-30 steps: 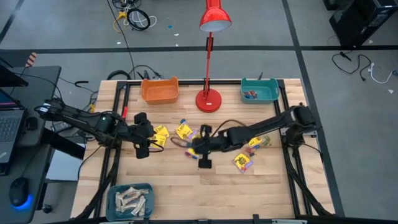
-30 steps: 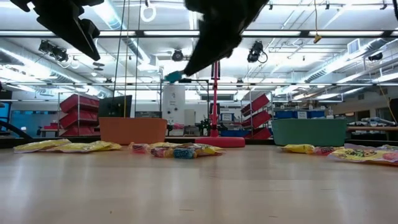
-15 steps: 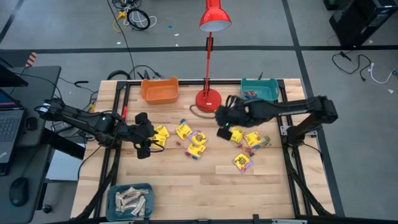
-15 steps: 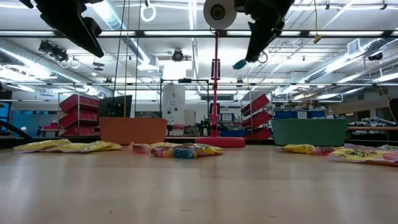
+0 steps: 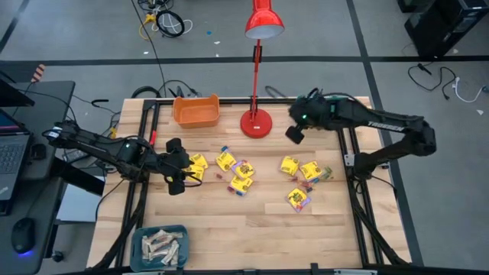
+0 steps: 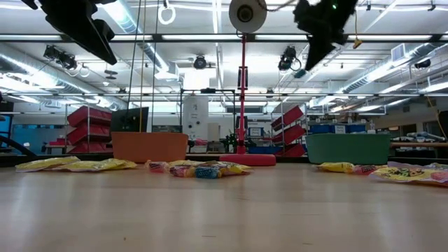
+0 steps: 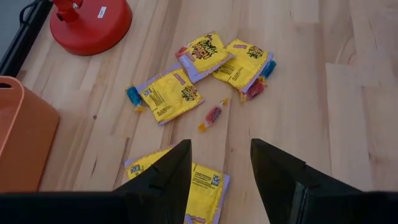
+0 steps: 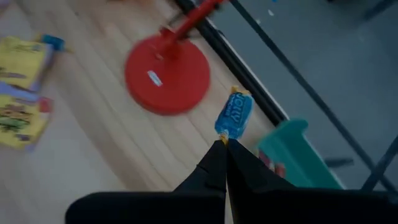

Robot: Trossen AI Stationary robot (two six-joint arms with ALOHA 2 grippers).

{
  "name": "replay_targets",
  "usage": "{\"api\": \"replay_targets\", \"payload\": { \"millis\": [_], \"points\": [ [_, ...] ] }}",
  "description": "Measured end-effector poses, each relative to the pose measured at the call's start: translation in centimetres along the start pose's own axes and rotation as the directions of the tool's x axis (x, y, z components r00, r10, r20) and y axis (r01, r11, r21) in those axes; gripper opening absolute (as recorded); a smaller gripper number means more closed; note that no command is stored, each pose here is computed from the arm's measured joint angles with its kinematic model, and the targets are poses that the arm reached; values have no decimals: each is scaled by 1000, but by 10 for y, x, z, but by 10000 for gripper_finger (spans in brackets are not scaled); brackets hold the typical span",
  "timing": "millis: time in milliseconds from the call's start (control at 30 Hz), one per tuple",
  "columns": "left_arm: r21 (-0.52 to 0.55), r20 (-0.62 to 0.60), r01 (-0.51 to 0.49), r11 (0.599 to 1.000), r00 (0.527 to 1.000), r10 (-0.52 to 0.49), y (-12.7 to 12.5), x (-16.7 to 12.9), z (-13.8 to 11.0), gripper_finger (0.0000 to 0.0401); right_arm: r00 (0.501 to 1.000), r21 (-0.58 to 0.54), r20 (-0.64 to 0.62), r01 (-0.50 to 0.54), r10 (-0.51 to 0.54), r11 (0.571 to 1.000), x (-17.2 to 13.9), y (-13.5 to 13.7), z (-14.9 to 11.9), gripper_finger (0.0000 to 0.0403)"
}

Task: Sort candy
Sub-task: Put the small blue candy into the green bin

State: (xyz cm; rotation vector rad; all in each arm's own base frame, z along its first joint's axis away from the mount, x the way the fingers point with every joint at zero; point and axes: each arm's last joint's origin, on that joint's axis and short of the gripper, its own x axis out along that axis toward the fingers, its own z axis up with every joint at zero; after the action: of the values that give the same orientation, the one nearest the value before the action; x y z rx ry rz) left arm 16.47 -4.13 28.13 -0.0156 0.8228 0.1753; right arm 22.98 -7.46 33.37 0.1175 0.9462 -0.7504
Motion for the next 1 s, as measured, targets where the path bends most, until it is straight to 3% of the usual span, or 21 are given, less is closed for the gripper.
{"api": "replay_targets", "payload": {
  "millis": [267, 433, 600, 1000],
  "points": [
    [0, 16, -47, 999, 999, 47, 1, 0, 1, 168, 998, 204, 8, 66, -69, 977, 16, -45, -30, 0],
    [-4, 25, -46, 999, 999, 46, 1, 0, 1, 168, 988, 314, -60, 153, -141, 937, 33, -68, -44, 0],
    [-4, 27, -53, 999, 998, 54, 1, 0, 1, 168, 988, 409, -88, 155, -131, 899, 55, -88, -57, 0],
    [-4, 28, -57, 998, 998, 57, 1, 0, 1, 168, 966, 508, -214, 236, -144, 828, 87, -115, -99, 0]
  ]
}}
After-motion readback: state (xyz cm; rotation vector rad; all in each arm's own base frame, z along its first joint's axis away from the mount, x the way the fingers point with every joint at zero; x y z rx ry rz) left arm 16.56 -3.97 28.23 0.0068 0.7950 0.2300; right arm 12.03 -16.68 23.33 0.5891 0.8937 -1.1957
